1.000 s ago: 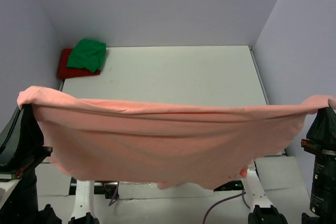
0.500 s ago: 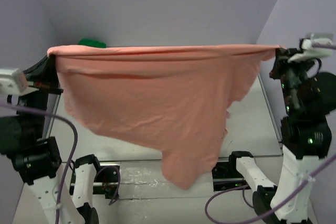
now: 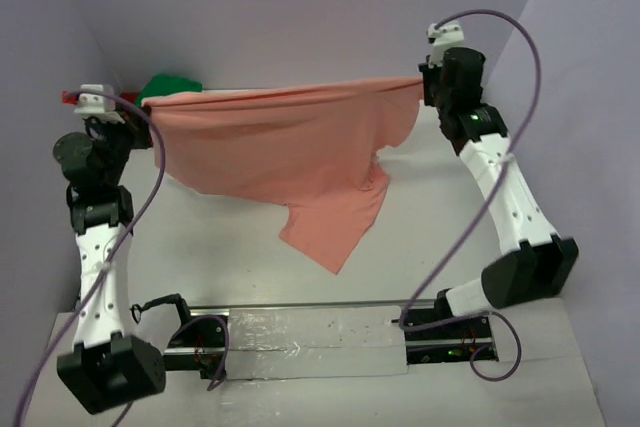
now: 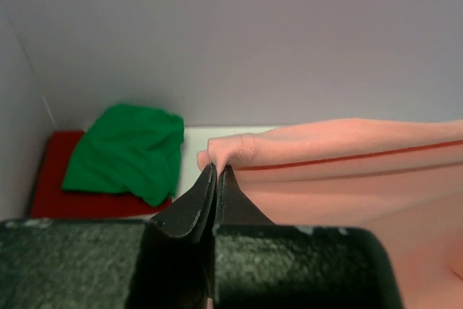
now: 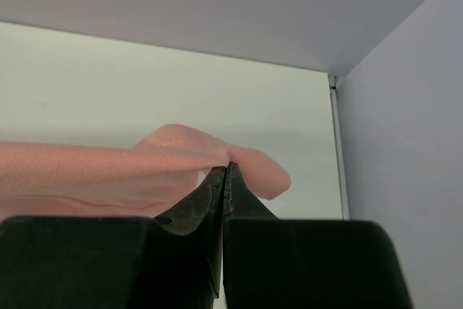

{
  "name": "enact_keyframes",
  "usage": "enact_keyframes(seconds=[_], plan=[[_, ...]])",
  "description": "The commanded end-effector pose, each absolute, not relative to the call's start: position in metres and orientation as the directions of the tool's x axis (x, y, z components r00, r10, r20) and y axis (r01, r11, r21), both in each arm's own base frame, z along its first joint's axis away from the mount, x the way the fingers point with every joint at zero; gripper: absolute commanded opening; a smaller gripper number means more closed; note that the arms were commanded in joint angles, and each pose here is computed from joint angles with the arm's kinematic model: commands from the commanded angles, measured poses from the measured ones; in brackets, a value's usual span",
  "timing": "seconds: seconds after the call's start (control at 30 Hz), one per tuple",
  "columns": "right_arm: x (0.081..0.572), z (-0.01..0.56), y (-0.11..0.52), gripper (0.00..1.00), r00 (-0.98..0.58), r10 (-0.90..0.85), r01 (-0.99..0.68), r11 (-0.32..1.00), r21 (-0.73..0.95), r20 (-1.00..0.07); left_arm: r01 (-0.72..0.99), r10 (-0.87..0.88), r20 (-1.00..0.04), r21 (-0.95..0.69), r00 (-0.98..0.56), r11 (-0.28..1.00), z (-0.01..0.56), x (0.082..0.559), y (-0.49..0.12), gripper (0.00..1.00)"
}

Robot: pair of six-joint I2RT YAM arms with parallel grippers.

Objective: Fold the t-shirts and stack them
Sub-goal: Flatten the tshirt out

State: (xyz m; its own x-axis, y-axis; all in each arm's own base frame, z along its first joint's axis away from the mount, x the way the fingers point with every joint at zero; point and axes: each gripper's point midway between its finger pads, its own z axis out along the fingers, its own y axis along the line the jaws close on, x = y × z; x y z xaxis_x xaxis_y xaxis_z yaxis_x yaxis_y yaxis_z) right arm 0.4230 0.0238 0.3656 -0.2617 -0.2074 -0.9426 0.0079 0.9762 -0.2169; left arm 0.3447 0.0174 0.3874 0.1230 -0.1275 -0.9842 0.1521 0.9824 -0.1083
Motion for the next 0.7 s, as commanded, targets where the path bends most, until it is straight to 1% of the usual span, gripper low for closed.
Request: enact_keyframes(seconds=[0.0, 0.07, 0.1, 0.17, 0.2, 0.23, 0.27, 0.3, 0.33, 0.37, 0.4, 0.43, 0.47, 0.5, 0.53, 0.57, 0.6, 0.67], plan=[[0.464, 0.356, 0.008, 0.0, -0.258, -0.219, 0.14, 0.955, -0.261, -0.941, 0.057, -0.029, -0.976, -0.017, 0.215, 0.998, 0.38, 0.382, 0.037, 0.0], [0.491, 0.328, 0.014, 0.0, -0.292, -0.233, 0.142, 0.949, -0.283, -0.928, 0.066, -0.001, -0.982, 0.011, 0.187, 0.998, 0.355, 0.401, 0.027, 0.0], [0.498, 0.319, 0.015, 0.0, -0.308, -0.248, 0.141, 0.943, -0.302, -0.919, 0.067, 0.003, -0.985, 0.014, 0.17, 0.998, 0.339, 0.418, 0.027, 0.0], [0.522, 0.293, 0.018, 0.0, -0.357, -0.253, 0.139, 0.938, -0.319, -0.899, 0.067, 0.007, -0.989, 0.018, 0.151, 0.998, 0.323, 0.437, 0.02, 0.0], [0.528, 0.287, 0.019, 0.0, -0.366, -0.245, 0.145, 0.938, -0.315, -0.898, 0.064, 0.009, -0.989, 0.018, 0.147, 0.998, 0.317, 0.446, 0.019, 0.0], [0.537, 0.287, 0.019, 0.0, -0.362, -0.245, 0.152, 0.937, -0.316, -0.9, 0.05, 0.008, -0.992, 0.015, 0.126, 0.999, 0.299, 0.463, 0.021, 0.0], [0.548, 0.266, 0.02, 0.0, -0.391, -0.249, 0.153, 0.932, -0.329, -0.886, 0.058, 0.012, -0.991, 0.02, 0.133, 0.998, 0.297, 0.472, 0.015, 0.01], [0.554, 0.262, 0.02, 0.0, -0.394, -0.249, 0.159, 0.93, -0.332, -0.885, 0.054, 0.013, -0.996, 0.017, 0.089, 0.998, 0.273, 0.486, 0.015, 0.01], [0.561, 0.263, 0.02, 0.0, -0.387, -0.252, 0.167, 0.927, -0.337, -0.887, 0.036, 0.019, -0.992, 0.023, 0.122, 0.999, 0.28, 0.495, 0.016, 0.04], [0.571, 0.247, 0.019, 0.0, -0.409, -0.256, 0.169, 0.922, -0.349, -0.876, 0.039, 0.02, -0.992, 0.025, 0.123, 0.999, 0.275, 0.501, 0.012, 0.08], [0.576, 0.248, 0.018, 0.0, -0.397, -0.251, 0.186, 0.92, -0.345, -0.883, 0.035, 0.018, -0.995, 0.022, 0.094, 0.999, 0.257, 0.512, 0.012, 0.15], [0.583, 0.254, 0.017, 0.0, -0.379, -0.247, 0.201, 0.919, -0.34, -0.892, 0.029, 0.019, -0.992, 0.023, 0.122, 0.999, 0.264, 0.519, 0.012, 0.44], [0.591, 0.243, 0.018, 0.0, -0.393, -0.251, 0.198, 0.916, -0.348, -0.885, 0.01, 0.035, -0.991, 0.037, 0.127, 0.999, 0.262, 0.524, 0.013, 0.61], [0.594, 0.242, 0.018, 0.2, -0.398, -0.249, 0.206, 0.914, -0.35, -0.883, -0.007, 0.055, -0.993, 0.055, 0.106, 0.998, 0.248, 0.532, 0.016, 0.74], [0.603, 0.259, 0.019, 0.41, -0.369, -0.245, 0.217, 0.915, -0.339, -0.896, -0.022, 0.061, -0.992, 0.059, 0.112, 0.998, 0.247, 0.536, 0.016, 0.99], [0.609, 0.246, 0.022, 0.58, -0.394, -0.246, 0.215, 0.912, -0.35, -0.885, -0.027, 0.072, -0.987, 0.068, 0.146, 0.997, 0.254, 0.54, 0.014, 0.99], [0.612, 0.251, 0.021, 0.77, -0.388, -0.247, 0.228, 0.908, -0.352, -0.888, -0.059, 0.077, -0.987, 0.069, 0.143, 0.996, 0.248, 0.544, 0.019, 0.99], [0.617, 0.262, 0.027, 0.84, -0.359, -0.263, 0.239, 0.902, -0.36, -0.896, -0.086, 0.094, -0.983, 0.081, 0.159, 0.993, 0.254, 0.549, 0.02, 0.99]])
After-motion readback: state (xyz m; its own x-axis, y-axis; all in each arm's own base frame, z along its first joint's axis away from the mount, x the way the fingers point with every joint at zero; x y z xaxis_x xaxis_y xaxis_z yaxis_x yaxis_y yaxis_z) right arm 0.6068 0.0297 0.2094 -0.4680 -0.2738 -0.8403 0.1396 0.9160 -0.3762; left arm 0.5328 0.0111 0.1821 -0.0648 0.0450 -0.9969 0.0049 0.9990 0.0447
